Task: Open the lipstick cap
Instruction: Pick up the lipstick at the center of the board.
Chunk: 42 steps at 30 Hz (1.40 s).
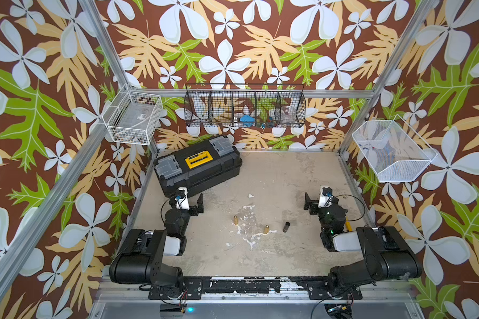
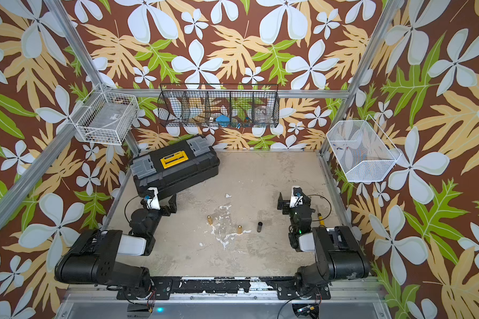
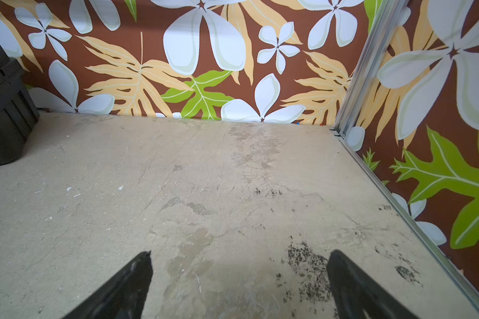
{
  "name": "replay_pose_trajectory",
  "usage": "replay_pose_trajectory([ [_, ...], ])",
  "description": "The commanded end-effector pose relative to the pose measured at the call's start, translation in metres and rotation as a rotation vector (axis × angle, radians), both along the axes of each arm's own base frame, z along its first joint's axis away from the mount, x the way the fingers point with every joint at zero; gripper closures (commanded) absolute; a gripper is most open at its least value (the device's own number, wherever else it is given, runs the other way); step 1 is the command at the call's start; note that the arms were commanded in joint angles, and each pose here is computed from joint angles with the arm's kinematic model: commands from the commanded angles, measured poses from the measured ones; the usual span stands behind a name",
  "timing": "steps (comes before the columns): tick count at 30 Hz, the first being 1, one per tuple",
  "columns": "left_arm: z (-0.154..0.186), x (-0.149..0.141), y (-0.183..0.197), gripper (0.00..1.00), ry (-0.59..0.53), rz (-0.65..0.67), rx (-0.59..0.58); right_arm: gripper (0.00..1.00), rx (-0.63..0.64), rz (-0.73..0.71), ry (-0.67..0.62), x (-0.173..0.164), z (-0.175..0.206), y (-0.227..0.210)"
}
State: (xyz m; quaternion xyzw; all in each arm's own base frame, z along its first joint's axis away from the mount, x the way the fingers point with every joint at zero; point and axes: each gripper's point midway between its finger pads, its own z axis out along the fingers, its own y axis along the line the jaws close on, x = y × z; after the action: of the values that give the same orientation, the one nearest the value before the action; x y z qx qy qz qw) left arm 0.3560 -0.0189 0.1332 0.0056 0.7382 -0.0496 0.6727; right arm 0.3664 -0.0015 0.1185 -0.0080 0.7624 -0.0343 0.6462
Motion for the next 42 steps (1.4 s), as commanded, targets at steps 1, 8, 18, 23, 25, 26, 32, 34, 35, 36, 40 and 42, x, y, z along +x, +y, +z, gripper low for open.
replay_pose_trajectory([
  [1, 0.001, 0.0, 0.0, 0.0, -0.002, -0.001, -0.002, 0.0, -0.003, -0.001, -0.014, 0.0, 0.003, 0.0],
  [8, 0.001, 0.0, 0.001, 0.0, -0.003, 0.001, -0.001, 0.0, -0.003, -0.002, -0.012, 0.001, 0.003, 0.0],
  [18, 0.006, -0.007, 0.002, 0.0, -0.024, 0.011, -0.006, 0.0, -0.001, 0.003, -0.06, -0.01, 0.011, 0.0],
  [23, 0.026, -0.013, 0.026, 0.0, -0.05, 0.152, -0.058, 0.0, 0.031, -0.066, -0.05, -0.018, 0.029, -0.011],
  [25, 0.033, -0.013, 0.023, 0.0, -0.054, 0.135, -0.056, 0.0, 0.041, -0.086, 0.024, -0.014, 0.028, -0.014],
  [26, 0.036, -0.013, 0.022, 0.0, -0.054, 0.126, -0.056, 0.0, 0.051, -0.087, 0.03, -0.015, 0.031, -0.013],
  [32, 0.051, 0.003, 0.022, 0.0, 0.068, 0.147, -0.155, 0.0, 0.256, -0.171, 0.203, -0.013, 0.061, -0.016],
  [34, 0.055, 0.007, 0.021, 0.0, 0.126, 0.161, -0.25, 0.0, 0.341, -0.166, 0.24, -0.009, 0.069, -0.01],
  [35, 0.055, 0.008, 0.024, 0.0, 0.16, 0.191, -0.313, 0.0, 0.373, -0.152, 0.268, -0.008, 0.073, -0.005],
  [36, 0.056, 0.009, 0.024, 0.0, 0.193, 0.206, -0.35, 0.0, 0.384, -0.094, 0.294, -0.006, 0.077, 0.006],
  [40, 0.054, 0.005, 0.019, 0.0, 0.274, 0.217, -0.459, 0.0, 0.485, 0.194, 0.269, -0.007, 0.098, 0.055],
  [42, 0.054, 0.001, 0.014, 0.0, 0.284, 0.205, -0.543, 0.0, 0.527, 0.356, 0.263, -0.013, 0.109, 0.081],
])
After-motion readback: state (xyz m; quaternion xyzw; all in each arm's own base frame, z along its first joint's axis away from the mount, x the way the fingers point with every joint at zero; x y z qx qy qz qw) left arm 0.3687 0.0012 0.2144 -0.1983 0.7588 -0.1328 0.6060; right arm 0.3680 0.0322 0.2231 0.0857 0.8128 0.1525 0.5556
